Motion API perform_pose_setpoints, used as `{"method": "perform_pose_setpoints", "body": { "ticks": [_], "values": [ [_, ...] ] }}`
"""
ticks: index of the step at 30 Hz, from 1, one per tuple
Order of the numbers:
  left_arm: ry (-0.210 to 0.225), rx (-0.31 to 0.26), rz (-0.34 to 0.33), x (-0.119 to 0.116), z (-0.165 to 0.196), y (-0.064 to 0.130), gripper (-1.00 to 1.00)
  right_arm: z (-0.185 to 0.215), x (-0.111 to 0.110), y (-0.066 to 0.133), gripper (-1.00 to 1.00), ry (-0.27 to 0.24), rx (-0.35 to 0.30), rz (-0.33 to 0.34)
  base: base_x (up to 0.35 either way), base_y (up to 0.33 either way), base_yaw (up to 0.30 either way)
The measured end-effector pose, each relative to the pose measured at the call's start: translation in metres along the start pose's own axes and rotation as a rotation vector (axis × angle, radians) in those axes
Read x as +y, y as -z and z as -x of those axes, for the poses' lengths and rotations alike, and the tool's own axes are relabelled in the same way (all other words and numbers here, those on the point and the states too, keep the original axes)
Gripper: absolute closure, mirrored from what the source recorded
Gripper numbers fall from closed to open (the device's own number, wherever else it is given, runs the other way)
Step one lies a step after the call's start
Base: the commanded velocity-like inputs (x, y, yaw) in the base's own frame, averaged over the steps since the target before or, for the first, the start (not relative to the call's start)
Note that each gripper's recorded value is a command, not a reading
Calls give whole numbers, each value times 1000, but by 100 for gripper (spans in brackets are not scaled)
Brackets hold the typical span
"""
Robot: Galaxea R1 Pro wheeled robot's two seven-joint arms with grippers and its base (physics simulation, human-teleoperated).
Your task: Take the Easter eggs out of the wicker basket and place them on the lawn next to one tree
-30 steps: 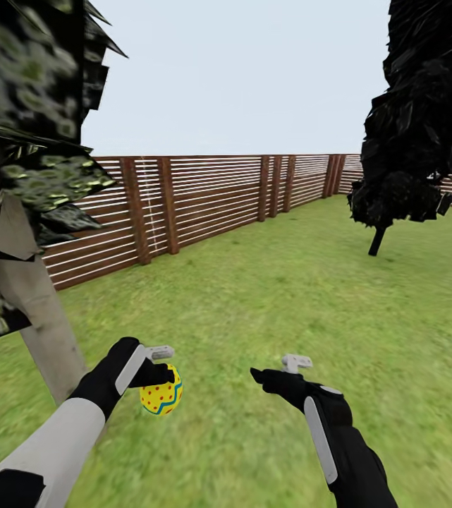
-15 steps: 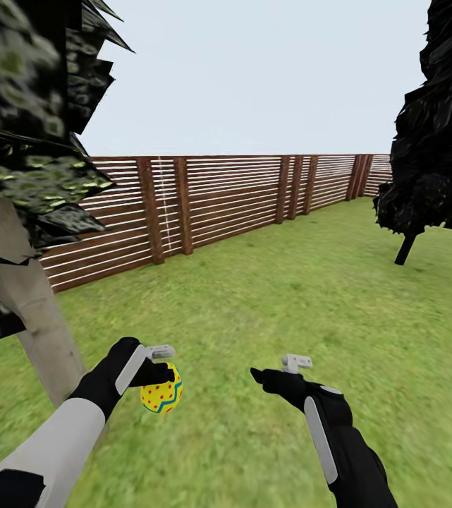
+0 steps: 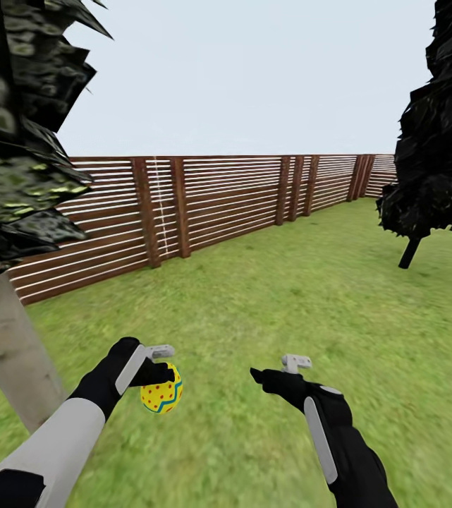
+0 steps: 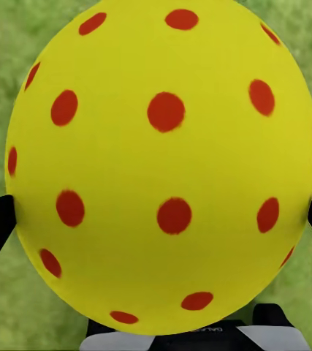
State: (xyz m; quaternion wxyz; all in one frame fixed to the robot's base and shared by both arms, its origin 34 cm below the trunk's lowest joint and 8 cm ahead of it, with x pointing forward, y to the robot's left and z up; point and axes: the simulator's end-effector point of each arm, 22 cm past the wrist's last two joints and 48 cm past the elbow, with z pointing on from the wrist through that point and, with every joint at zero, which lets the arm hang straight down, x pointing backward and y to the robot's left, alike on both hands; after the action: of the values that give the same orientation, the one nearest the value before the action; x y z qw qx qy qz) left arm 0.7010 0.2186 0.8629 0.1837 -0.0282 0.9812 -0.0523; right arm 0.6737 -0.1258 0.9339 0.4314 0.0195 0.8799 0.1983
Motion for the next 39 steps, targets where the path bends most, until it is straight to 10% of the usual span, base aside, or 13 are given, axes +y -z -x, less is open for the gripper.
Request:
{"method": "perform_pose_setpoints", "body": {
  "ticks": [39],
  "values": [
    [7, 0, 1, 4, 0, -5, 100, -3, -2, -4, -100, 1, 0, 1, 194, -36, 0]
  ]
}}
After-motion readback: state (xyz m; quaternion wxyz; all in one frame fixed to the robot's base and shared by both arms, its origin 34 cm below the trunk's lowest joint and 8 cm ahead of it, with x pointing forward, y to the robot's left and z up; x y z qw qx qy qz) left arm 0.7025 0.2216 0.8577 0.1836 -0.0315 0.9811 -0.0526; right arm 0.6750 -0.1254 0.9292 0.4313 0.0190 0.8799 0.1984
